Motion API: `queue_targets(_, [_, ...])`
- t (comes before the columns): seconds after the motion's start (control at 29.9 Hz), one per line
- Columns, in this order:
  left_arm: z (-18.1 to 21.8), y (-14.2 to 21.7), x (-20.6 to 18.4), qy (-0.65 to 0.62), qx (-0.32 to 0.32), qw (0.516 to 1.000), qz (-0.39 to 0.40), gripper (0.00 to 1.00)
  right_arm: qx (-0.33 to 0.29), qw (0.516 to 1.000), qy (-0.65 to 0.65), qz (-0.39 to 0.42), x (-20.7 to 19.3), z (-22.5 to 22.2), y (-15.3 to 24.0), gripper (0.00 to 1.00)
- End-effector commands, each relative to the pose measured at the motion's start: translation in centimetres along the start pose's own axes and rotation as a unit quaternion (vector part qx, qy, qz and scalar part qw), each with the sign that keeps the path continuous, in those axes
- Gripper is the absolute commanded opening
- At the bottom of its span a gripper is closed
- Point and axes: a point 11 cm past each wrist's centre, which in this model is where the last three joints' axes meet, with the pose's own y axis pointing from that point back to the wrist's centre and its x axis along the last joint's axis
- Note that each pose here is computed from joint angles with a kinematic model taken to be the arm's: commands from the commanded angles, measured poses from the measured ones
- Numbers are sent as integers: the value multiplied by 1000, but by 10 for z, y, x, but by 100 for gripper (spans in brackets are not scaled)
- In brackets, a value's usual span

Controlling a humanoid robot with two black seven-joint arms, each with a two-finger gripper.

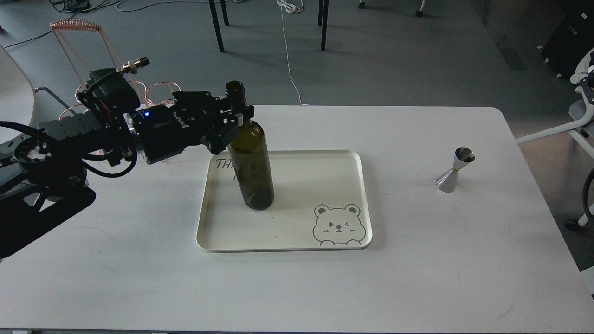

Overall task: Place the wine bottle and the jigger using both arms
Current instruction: 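Lift the bottle off the tray and carry it over the copper rack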

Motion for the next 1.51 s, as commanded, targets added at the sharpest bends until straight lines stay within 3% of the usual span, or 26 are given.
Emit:
queue_targets(0.0, [2,7,16,-15,-2,1000,12,9,0,1000,0,-1,0,0,0,99])
queue_targets(0.23, [-18,34,56,-20,30,999,32,9,1,1000,1,0,0,-1,0,99])
queue_targets(0.6, [-97,87,133,-37,152,985,68,9,3,1000,1,-3,-2,-3,-2,99])
queue_targets(0.94, [-142,111,108,-43,223,974,21,8,4,1000,1,-4,-3,-4,-3,99])
queue_targets(1.47, [-145,102,99,-45,225,973,18,8,3,1000,4,-5,-3,-4,-3,99])
